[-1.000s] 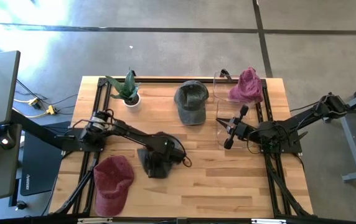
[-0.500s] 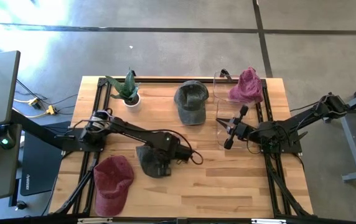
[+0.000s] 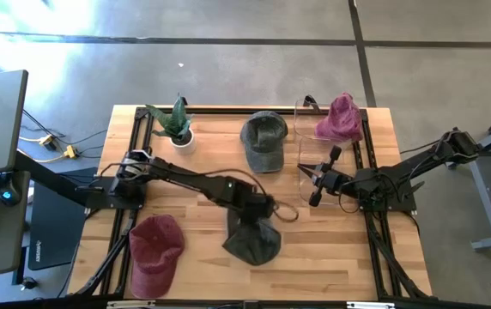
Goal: Pick & Place hat
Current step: Put the bottom gray cap into the bottom transparent bin
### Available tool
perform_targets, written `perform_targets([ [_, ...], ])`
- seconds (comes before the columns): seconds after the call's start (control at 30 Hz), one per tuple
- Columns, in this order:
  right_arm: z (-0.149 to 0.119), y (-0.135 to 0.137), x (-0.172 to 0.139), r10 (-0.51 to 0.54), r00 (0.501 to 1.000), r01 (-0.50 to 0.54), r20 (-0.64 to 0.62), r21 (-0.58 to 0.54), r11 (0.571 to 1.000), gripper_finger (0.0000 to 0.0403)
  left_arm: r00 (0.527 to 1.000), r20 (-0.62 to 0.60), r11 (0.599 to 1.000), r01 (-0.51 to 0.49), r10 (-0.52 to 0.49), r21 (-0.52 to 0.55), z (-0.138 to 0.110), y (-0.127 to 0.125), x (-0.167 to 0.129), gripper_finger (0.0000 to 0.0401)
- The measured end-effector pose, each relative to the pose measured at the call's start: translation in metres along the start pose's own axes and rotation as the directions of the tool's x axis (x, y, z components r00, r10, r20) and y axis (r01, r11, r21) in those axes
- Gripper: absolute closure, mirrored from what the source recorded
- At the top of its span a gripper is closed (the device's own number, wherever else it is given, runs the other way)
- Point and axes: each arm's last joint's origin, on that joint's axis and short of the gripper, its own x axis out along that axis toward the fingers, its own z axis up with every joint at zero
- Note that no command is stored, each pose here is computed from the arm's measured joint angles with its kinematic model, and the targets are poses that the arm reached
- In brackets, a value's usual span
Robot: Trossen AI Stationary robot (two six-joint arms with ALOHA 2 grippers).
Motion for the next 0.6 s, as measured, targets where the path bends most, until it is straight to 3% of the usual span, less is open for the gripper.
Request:
perform_targets([
  [0.2,0.0,0.0,0.0,0.001,1.0,-0.001,-0.002,0.015,1.0,0.0392,0.975,-0.186,0.977,0.151,-0.122,0.153,-0.027,-0.039,0.025,0.0401],
  [0.3,0.0,0.0,0.0,0.007,1.0,-0.007,0.002,0.017,1.0,0.0392,0.936,-0.329,0.968,0.187,-0.123,0.169,-0.052,-0.054,0.039,0.0401],
  [0.37,0.0,0.0,0.0,0.008,1.0,-0.008,0.002,0.018,1.0,0.0392,0.933,-0.333,0.965,0.199,-0.134,0.17,-0.056,-0.06,0.039,0.0401],
  [0.47,0.0,0.0,0.0,0.016,1.0,-0.017,0.009,0.021,1.0,0.0392,0.906,-0.418,0.983,0.129,-0.062,0.134,-0.066,-0.057,0.036,0.0401],
  [0.6,0.002,0.001,0.0,0.047,0.998,-0.048,0.032,0.027,0.999,0.0392,0.921,-0.387,0.993,0.006,0.039,0.114,-0.058,-0.053,0.016,0.0401],
])
